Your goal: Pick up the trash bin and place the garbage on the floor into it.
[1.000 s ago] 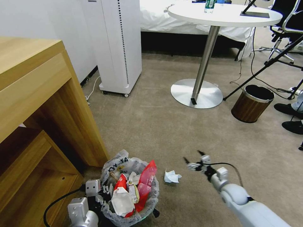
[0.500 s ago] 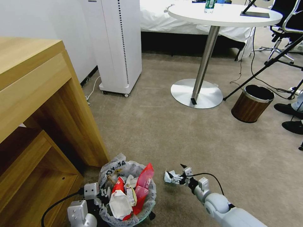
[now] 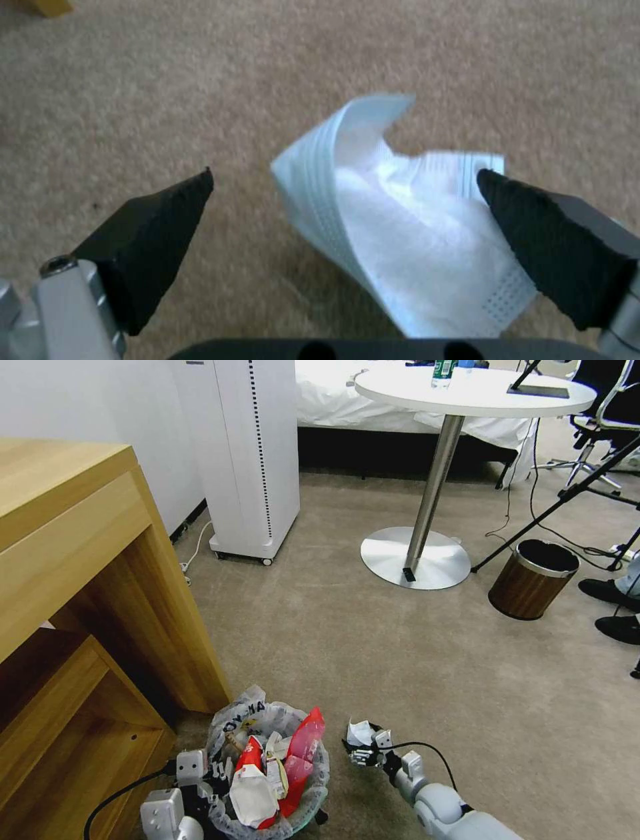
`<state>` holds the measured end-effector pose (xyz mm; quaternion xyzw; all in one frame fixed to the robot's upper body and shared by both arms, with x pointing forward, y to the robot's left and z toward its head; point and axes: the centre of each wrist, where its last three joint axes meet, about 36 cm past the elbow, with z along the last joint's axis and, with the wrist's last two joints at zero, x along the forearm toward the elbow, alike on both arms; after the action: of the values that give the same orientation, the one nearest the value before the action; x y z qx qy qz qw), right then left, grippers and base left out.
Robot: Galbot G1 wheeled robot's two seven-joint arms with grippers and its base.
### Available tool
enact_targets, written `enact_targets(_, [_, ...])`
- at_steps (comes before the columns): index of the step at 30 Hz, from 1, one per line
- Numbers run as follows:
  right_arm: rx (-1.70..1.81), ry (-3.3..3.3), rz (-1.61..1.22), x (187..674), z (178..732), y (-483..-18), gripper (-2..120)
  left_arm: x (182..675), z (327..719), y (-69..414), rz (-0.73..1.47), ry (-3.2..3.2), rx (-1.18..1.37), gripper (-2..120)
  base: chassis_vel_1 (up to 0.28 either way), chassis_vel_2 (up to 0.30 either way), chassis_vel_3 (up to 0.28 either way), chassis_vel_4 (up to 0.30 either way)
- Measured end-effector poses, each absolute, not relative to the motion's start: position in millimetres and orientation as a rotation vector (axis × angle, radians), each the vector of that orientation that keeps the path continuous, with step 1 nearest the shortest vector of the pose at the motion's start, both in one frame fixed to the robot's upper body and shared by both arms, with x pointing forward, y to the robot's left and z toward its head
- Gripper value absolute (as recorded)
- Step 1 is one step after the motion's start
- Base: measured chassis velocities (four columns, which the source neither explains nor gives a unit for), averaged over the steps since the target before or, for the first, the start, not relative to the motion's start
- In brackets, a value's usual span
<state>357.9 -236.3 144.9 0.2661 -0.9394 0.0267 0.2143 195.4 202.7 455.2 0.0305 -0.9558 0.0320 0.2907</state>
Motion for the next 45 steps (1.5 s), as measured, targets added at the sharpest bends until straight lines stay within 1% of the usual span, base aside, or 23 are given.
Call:
enact_targets(5, [0.729,-2.601,0.083,354.4,138.4,-241.2,100,195.0,454.8,202.6,0.086,-2.549,0.079,0,0.0,0.0,0.0,0.0])
enact_targets(8, [0.705,-2.604,0.109,352.1,135.6,-254.6,100,193.4,454.2,204.3,0.073,-2.553,0.076,0,0.0,0.0,0.0,0.0])
enact_targets(13, [0.699,-2.606,0.118,351.2,136.5,-263.8,99,191.6,454.1,203.6,0.068,-2.558,0.065,0,0.0,0.0,0.0,0.0])
enact_targets(15, [0.708,-2.616,0.109,353.2,139.7,-269.1,91,188.7,453.1,201.7,0.064,-2.557,0.055,0,0.0,0.0,0.0,0.0])
enact_targets(16, [0.708,-2.616,0.109,353.2,139.7,-269.1,91,188.7,453.1,201.7,0.064,-2.557,0.055,0,0.0,0.0,0.0,0.0])
enact_targets(18, [0.708,-2.626,0.109,355.3,142.8,-274.4,81,187.4,452.7,200.7,0.062,-2.557,0.05,0,0.0,0.0,0.0,0.0])
enact_targets(19, [0.71,-2.63,0.111,356.3,144.3,-276.1,78,187.5,452.7,200.8,0.06,-2.559,0.05,0,0.0,0.0,0.0,0.0])
enact_targets(20, [0.71,-2.63,0.111,356.3,144.3,-276.1,78,187.5,452.7,200.8,0.06,-2.559,0.05,0,0.0,0.0,0.0,0.0])
enact_targets(23, [0.694,-2.653,0.116,361.4,151.1,-281.8,63,188.7,454.1,203.5,0.051,-2.571,0.056,0,0.0,0.0,0.0,0.0])
enact_targets(24, [0.694,-2.653,0.116,361.4,151.1,-281.8,63,188.7,454.1,203.5,0.051,-2.571,0.056,0,0.0,0.0,0.0,0.0])
enact_targets(27, [0.679,-2.663,0.123,363.3,153.9,-286.6,47,190.6,454.9,204.3,0.059,-2.576,0.054,0,0.0,0.0,0.0,0.0])
enact_targets(28, [0.679,-2.663,0.123,363.3,153.9,-286.6,47,190.6,454.9,204.3,0.059,-2.576,0.054,0,0.0,0.0,0.0,0.0])
enact_targets(30, [0.675,-2.667,0.123,363.5,154.6,-287.5,41,192.8,456.1,205.4,0.058,-2.584,0.054,0,0.0,0.0,0.0,0.0])
enact_targets(31, [0.672,-2.671,0.121,363.2,155.3,-288.9,32,192.9,456.5,206.5,0.049,-2.585,0.053,0,0.0,0.0,0.0,0.0])
enact_targets(32, [0.672,-2.671,0.121,363.2,155.3,-288.9,32,192.9,456.5,206.5,0.049,-2.585,0.053,0,0.0,0.0,0.0,0.0])
enact_targets(33, [0.671,-2.672,0.122,362.8,155.9,-289.8,29,192.1,456.2,206.3,0.047,-2.582,0.051,0,0.0,0.0,0.0,0.0])
enact_targets(34, [0.67,-2.675,0.121,362.8,156.4,-291.4,22,191.2,455.6,205.4,0.048,-2.58,0.052,0,0.0,0.0,0.0,0.0])
enact_targets(35, [0.67,-2.675,0.121,362.8,156.4,-291.4,22,191.2,455.6,205.4,0.048,-2.58,0.052,0,0.0,0.0,0.0,0.0])
enact_targets(38, [0.675,-2.676,0.118,363.2,154.5,-292.2,10,188.9,454.3,202.9,0.048,-2.578,0.049,0,0.0,0.0,0.0,0.0])
enact_targets(39, [0.675,-2.676,0.118,363.2,154.5,-292.2,10,188.9,454.3,202.9,0.048,-2.578,0.049,0,0.0,0.0,0.0,0.0])
enact_targets(41, [0.689,-2.698,0.099,367.8,159.0,-293.8,0,187.3,453.5,202.8,0.045,-2.576,0.043,0,0.0,0.0,0.0,0.0])
enact_targets(43, [0.692,-2.71,0.089,370.3,163.1,-294.5,0,187.4,453.5,203.0,0.046,-2.577,0.044,0,0.0,0.0,0.0,0.0])
enact_targets(45, [0.726,-2.806,0.047,387.9,196.5,-299.3,0,191.6,456.6,206.3,0.057,-2.585,0.047,0,0.0,0.0,0.0,0.0])
